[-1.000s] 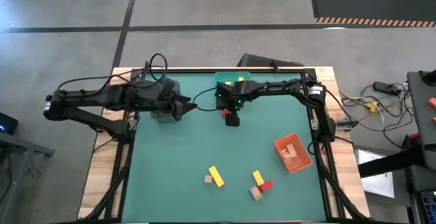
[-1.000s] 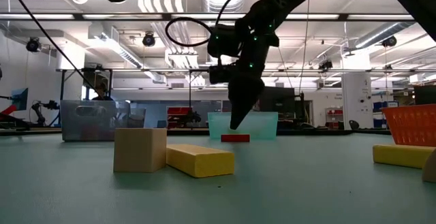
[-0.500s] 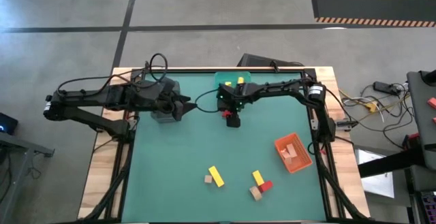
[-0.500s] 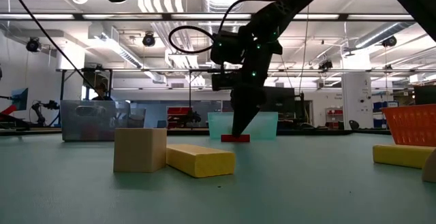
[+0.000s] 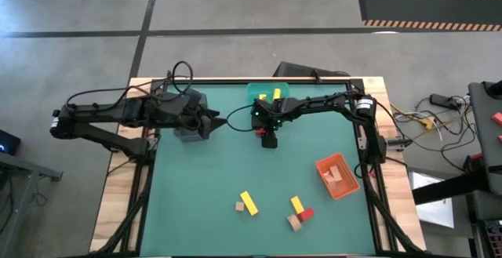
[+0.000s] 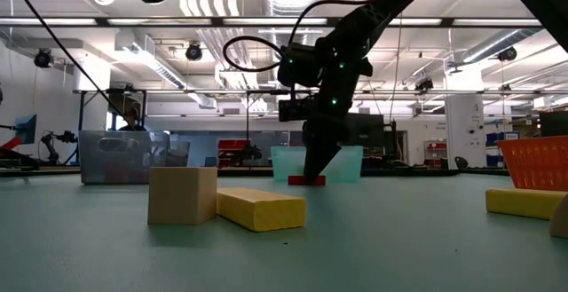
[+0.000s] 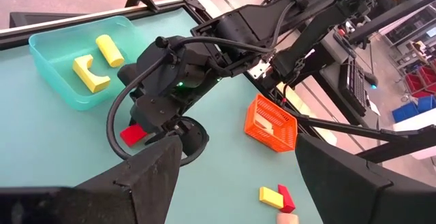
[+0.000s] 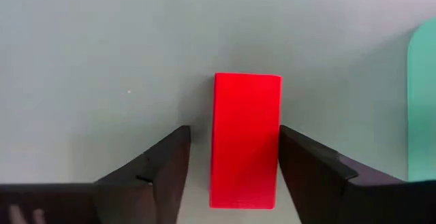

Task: Sort & place blocks by color
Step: Put the red block into the black bin

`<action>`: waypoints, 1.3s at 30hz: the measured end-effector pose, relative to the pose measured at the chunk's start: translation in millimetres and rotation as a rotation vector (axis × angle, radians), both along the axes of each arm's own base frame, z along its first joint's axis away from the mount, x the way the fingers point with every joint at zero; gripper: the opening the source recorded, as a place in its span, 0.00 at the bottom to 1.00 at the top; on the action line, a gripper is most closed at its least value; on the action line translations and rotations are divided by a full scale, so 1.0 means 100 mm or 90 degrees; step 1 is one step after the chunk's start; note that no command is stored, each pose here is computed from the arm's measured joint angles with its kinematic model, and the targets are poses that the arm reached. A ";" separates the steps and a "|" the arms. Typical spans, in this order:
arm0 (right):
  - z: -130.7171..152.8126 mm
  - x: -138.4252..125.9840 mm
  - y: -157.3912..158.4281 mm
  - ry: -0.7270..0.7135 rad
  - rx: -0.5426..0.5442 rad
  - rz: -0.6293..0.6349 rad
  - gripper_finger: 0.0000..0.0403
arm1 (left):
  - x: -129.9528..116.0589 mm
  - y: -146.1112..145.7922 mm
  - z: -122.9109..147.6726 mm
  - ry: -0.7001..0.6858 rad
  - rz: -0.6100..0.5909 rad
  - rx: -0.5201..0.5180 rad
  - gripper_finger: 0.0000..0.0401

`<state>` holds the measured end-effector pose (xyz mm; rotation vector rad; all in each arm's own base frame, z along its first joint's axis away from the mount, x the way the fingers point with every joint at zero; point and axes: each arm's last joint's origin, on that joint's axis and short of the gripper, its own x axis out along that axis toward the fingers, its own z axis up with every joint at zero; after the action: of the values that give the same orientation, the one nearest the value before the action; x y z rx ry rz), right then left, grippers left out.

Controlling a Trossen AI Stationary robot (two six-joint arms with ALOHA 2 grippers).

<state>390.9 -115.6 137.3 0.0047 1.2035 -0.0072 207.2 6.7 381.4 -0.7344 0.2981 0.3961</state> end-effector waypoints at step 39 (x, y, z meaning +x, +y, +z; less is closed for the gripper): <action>1.95 -0.54 0.74 -0.370 0.109 -0.086 0.29 | 0.12 0.00 0.29 -0.181 -0.028 0.119 0.68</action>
<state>336.7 -41.2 332.6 0.2243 0.6180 -0.0205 219.3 6.9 410.6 -0.5907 0.0086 0.2686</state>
